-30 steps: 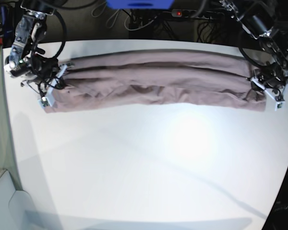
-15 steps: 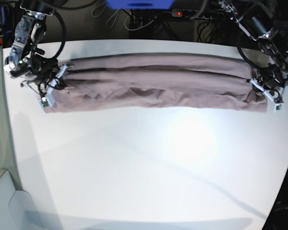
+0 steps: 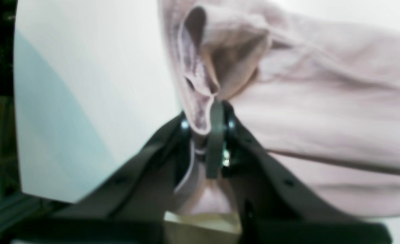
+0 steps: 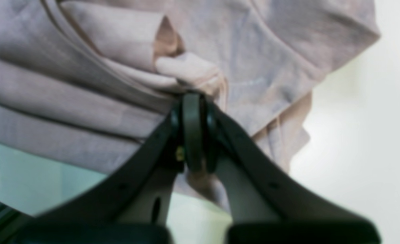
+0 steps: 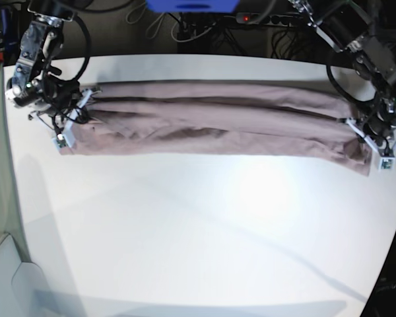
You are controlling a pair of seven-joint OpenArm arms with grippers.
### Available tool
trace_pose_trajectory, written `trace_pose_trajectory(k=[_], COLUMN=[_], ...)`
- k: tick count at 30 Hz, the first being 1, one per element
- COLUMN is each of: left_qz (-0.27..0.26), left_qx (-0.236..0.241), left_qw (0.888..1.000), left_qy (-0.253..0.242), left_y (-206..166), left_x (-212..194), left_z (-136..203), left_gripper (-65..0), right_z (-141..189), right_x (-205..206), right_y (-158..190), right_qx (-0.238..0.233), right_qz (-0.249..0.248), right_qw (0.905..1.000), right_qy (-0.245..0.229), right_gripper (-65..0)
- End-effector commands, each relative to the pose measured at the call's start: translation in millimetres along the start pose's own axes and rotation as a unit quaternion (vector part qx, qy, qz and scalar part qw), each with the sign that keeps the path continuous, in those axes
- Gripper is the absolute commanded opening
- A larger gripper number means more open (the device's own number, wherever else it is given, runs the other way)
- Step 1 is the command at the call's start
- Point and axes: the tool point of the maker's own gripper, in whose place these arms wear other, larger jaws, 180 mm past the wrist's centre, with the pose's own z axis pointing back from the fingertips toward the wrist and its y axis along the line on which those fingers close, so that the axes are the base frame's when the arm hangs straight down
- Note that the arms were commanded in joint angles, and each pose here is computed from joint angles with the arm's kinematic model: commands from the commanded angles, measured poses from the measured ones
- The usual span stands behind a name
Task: Layout the t-shirt on the table in an organized manner, then fold the t-shirt properly
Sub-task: 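Lift the strip end with the left gripper and fold it toward the right gripper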
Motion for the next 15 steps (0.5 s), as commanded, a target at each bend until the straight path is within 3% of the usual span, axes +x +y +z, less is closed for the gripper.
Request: trace_pose_trajectory(k=[1,7,15], left_qz=[-0.005,-0.043,-0.084], left_qx=[0.014,-0.001,-0.108], left_qw=[0.999,0.996,0.987], left_qy=[-0.041,-0.082,-0.078], left_y=[5.7,-34.1,-132.9], left_x=[23.3,42.7,31.2], left_z=[11.3,31.5,30.0], left_gripper=[-65.0,-65.0,-65.0], right_z=[1.2,1.2,1.2], right_x=[-8.9,-9.9,-9.9], right_y=[-5.3,-5.1,-5.1], right_qx=[-0.01,-0.01,-0.01], right_qz=[0.006,0.006,0.006], right_qw=[0.9996,0.9996,0.9996], right_qy=[0.024,0.026,0.026], right_gripper=[-65.0,-65.0,-65.0])
